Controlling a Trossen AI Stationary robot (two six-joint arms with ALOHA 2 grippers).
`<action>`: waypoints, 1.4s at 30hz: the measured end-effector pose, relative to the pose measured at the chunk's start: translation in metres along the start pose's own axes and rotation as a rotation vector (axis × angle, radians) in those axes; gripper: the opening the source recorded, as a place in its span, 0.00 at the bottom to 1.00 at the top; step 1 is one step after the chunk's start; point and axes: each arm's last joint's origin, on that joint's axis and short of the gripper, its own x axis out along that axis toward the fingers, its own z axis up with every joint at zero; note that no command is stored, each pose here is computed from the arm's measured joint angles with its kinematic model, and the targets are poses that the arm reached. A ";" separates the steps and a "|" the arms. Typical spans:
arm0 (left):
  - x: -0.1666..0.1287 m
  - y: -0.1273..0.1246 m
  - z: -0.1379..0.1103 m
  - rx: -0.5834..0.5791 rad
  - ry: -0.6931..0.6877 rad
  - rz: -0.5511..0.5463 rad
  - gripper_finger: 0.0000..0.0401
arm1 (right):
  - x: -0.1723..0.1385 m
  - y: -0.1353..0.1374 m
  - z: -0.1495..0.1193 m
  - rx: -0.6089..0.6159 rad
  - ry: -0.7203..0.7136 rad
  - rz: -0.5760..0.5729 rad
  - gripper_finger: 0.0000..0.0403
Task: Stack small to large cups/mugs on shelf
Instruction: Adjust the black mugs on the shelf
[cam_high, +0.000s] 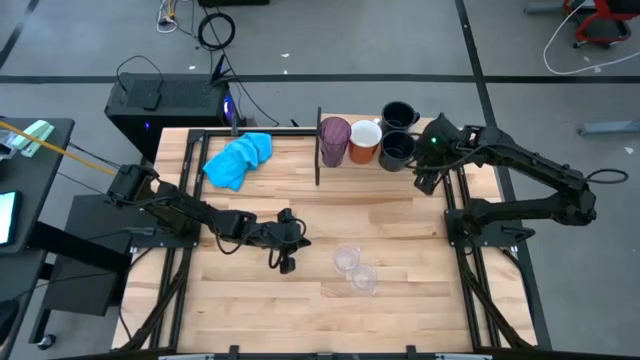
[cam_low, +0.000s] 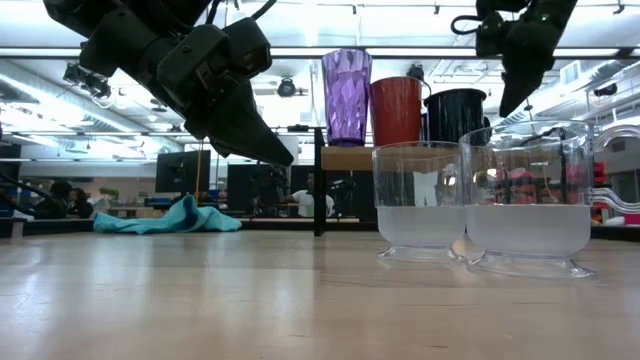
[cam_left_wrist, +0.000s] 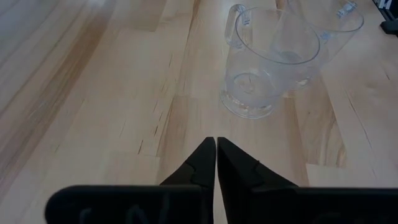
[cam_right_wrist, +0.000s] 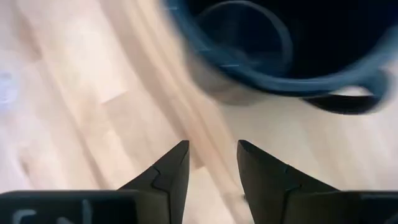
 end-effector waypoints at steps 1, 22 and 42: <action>0.000 0.000 0.000 0.000 0.000 0.000 0.05 | 0.001 0.004 0.000 -0.007 0.001 0.018 0.35; -0.015 0.000 0.005 0.057 0.013 0.006 0.04 | 0.009 0.092 -0.025 -0.330 -0.178 -0.108 0.32; -0.064 0.058 0.058 0.436 -0.175 0.365 0.02 | 0.031 0.104 -0.034 -0.361 -0.242 -0.117 0.31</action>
